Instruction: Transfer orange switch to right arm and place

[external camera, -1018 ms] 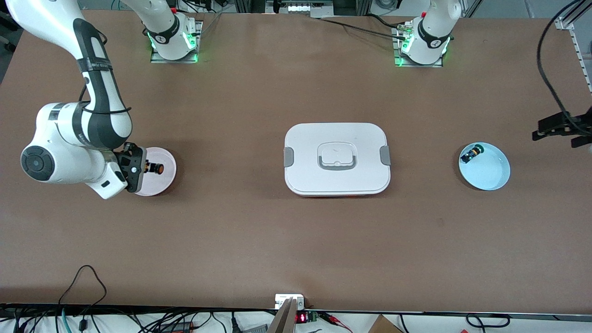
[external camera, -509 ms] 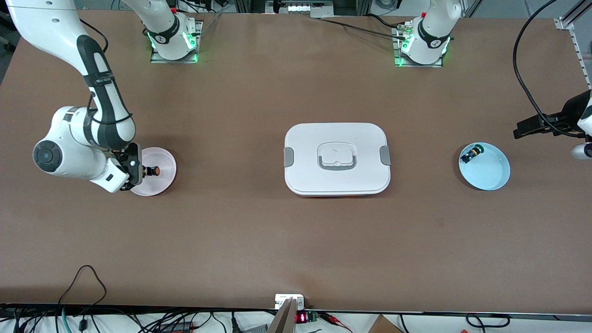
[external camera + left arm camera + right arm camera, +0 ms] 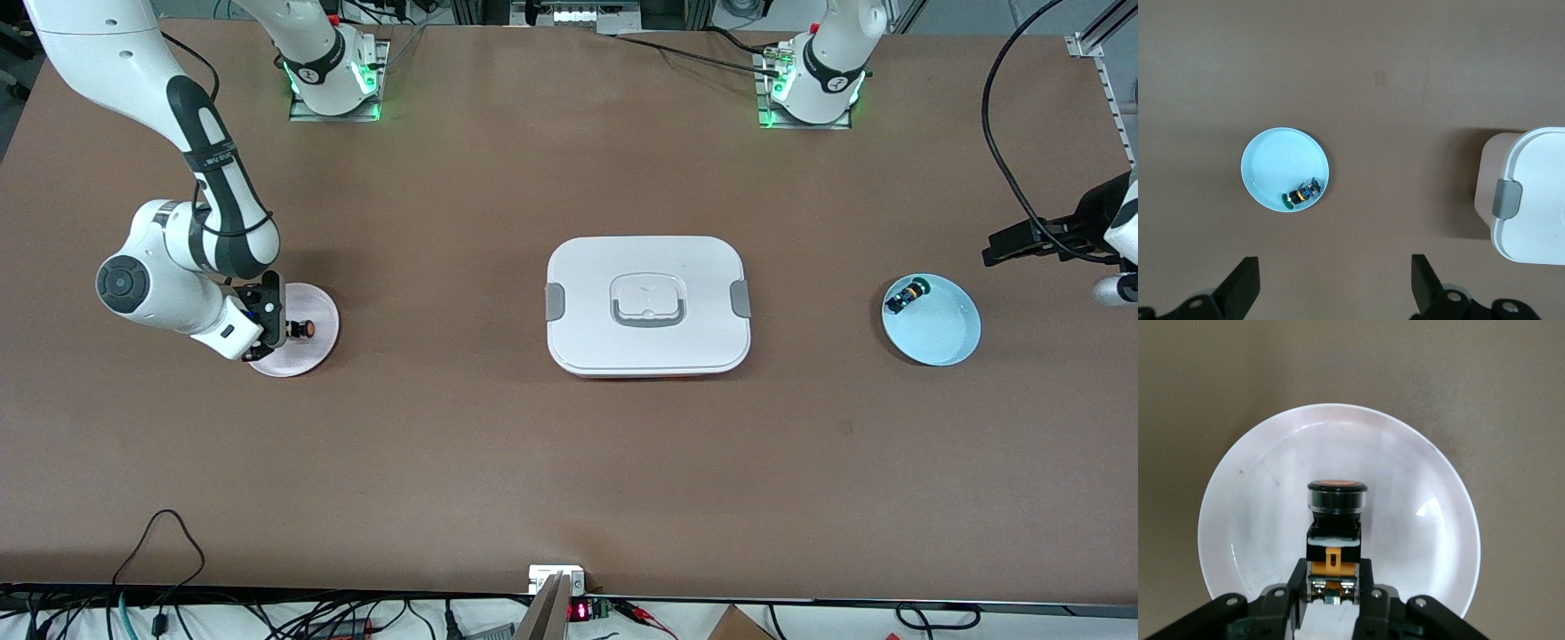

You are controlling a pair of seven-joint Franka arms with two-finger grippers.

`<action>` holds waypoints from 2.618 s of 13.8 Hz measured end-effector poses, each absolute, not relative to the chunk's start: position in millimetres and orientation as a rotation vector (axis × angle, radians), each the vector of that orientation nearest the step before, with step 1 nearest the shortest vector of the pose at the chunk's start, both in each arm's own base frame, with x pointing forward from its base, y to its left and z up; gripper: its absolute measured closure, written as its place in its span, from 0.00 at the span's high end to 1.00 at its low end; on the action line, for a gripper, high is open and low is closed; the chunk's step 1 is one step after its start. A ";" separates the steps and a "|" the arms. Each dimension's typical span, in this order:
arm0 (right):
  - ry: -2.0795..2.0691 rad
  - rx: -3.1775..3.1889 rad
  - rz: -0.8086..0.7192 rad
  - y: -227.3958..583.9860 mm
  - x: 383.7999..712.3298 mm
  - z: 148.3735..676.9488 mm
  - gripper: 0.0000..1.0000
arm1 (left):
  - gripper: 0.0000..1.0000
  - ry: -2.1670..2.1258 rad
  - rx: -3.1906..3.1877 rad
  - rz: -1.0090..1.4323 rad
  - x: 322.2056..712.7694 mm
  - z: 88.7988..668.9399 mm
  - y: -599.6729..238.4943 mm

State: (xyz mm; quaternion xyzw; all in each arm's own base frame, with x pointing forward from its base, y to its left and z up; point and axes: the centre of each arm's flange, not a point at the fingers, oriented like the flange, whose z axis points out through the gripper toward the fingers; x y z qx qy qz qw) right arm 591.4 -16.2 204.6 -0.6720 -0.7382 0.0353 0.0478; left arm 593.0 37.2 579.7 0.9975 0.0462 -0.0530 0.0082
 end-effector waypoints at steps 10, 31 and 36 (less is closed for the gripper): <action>-1.383 -2.656 0.090 -9.1 608.3 299.2 1.00 | 1.00 0.147 3.116 -0.176 599.4 573.5 38.8; -0.247 -3.184 0.282 46.8 610.4 553.5 1.00 | 1.00 0.148 3.116 -0.171 599.8 574.9 39.3; -0.014 -3.217 0.211 -43.9 617.4 555.6 1.00 | 1.00 0.151 3.116 -0.171 599.7 574.9 40.4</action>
